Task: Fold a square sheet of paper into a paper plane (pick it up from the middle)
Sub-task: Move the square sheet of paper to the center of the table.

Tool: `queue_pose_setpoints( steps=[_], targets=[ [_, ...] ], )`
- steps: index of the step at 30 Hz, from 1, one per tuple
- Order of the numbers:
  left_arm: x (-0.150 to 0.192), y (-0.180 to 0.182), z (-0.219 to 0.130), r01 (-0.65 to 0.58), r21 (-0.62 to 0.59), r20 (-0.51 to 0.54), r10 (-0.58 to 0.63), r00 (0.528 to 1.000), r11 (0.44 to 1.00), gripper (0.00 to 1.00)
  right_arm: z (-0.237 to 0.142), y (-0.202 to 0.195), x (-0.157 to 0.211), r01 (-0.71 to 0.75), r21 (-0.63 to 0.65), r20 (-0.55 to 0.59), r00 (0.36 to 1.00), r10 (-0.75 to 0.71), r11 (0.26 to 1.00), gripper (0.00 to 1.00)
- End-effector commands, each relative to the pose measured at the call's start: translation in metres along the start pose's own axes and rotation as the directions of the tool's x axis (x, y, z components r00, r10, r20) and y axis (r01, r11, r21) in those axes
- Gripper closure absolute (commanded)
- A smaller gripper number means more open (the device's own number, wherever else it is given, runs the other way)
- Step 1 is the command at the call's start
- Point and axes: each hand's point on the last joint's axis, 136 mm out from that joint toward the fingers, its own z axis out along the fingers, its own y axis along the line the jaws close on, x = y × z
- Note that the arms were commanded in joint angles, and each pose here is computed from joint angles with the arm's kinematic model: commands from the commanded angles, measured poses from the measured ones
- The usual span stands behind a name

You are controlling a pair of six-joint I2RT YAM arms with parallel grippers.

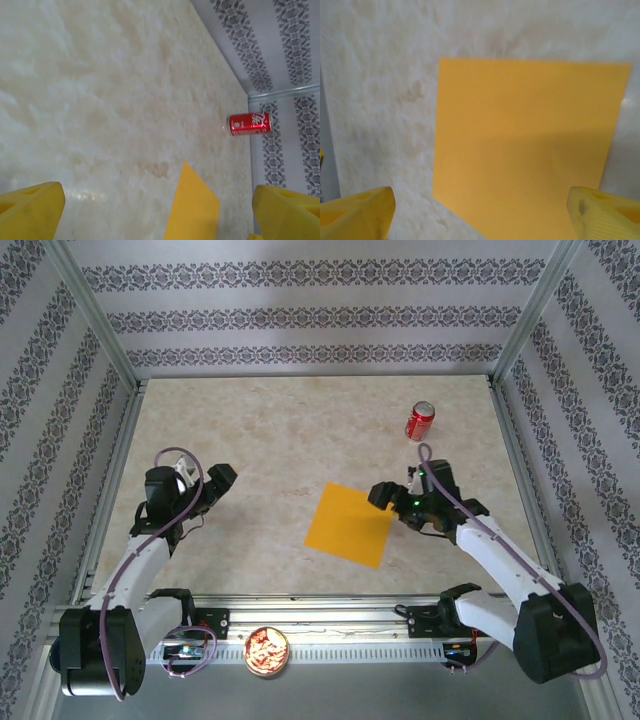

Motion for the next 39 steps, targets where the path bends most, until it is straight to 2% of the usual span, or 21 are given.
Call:
queue_pose_setpoints(
  steps=[1,6,11,17,22,31,39],
  targets=[
    [0.012,-0.019,-0.005,-0.041,0.036,-0.067,0.043,0.997,0.999,0.03,0.017,-0.009,0.009,-0.039,0.091,-0.005,0.999,0.040,0.995,0.14],
    [0.045,-0.024,-0.004,-0.112,0.058,-0.207,0.121,0.971,0.992,0.04,0.037,-0.008,0.016,-0.028,0.151,-0.067,0.997,0.038,0.988,0.17],
    [0.062,-0.027,-0.004,-0.165,0.069,-0.289,0.178,0.941,0.984,0.05,0.050,-0.007,0.020,-0.016,0.161,-0.126,0.991,0.036,0.987,0.20],
    [0.068,-0.036,0.002,-0.172,0.109,-0.320,0.198,0.927,0.979,0.05,0.059,-0.007,0.016,0.018,0.188,-0.141,0.990,0.009,0.982,0.23],
    [0.075,-0.045,0.003,-0.193,0.137,-0.387,0.232,0.893,0.972,0.06,0.070,-0.004,0.015,0.040,0.198,-0.156,0.988,-0.009,0.979,0.22],
    [0.077,-0.046,-0.004,-0.221,0.120,-0.412,0.251,0.876,0.968,0.06,0.101,-0.001,0.027,0.054,0.227,-0.213,0.977,-0.004,0.973,0.22],
    [0.078,-0.041,-0.008,-0.226,0.065,-0.449,0.231,0.863,0.972,0.06,0.136,0.026,0.034,0.180,0.169,-0.293,0.948,-0.125,0.969,0.21]
  ],
)
